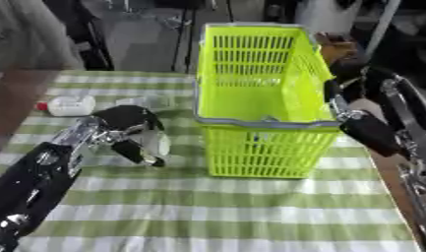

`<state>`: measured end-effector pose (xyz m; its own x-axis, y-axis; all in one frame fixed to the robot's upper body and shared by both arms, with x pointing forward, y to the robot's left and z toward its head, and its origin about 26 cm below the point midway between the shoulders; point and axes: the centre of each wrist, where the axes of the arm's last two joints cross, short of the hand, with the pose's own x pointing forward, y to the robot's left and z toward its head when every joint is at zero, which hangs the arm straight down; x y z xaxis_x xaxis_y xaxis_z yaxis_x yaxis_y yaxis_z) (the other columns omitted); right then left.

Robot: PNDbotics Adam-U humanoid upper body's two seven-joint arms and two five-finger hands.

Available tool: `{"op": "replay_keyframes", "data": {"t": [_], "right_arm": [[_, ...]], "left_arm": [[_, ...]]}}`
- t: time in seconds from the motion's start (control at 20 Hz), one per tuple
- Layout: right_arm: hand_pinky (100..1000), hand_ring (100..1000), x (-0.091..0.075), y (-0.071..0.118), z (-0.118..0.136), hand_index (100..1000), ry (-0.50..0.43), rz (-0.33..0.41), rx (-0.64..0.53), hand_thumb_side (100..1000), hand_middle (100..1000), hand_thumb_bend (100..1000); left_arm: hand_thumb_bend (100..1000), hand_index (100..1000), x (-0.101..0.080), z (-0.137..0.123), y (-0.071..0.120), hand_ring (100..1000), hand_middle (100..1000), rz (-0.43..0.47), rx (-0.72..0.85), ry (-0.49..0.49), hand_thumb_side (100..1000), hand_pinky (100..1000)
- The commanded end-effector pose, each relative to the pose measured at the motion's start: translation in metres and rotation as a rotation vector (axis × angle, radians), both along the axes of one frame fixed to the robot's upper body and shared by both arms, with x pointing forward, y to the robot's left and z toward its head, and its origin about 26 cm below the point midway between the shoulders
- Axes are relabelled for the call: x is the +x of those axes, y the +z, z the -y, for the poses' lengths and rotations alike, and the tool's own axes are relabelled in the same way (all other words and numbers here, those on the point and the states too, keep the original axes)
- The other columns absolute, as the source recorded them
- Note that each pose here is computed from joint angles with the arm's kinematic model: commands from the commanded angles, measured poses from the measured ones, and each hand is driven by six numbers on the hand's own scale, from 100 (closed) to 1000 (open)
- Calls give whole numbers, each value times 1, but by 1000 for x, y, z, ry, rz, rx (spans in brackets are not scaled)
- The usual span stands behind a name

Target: Pick up objects on the table and place them in the box.

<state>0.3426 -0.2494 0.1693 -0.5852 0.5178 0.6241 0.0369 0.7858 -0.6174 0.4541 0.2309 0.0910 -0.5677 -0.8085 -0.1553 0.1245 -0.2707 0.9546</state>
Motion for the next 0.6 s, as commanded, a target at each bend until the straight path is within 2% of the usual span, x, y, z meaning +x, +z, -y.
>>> {"op": "replay_keyframes", "data": {"t": [0.05,0.35,0.6], "right_arm": [[563,550,0,8,2,781,6,24,-6,556,615,261],[563,550,0,8,1,780,8,24,-6,557,615,259],[563,550,0,8,1,781,9,24,-6,557,615,258]], "left_arm": [[781,837,2,1,6,834,618,26,-3,3,773,870],[822,849,2,3,7,838,637,69,15,7,751,875],[816,850,1,5,6,838,636,91,34,2,735,874]]}}
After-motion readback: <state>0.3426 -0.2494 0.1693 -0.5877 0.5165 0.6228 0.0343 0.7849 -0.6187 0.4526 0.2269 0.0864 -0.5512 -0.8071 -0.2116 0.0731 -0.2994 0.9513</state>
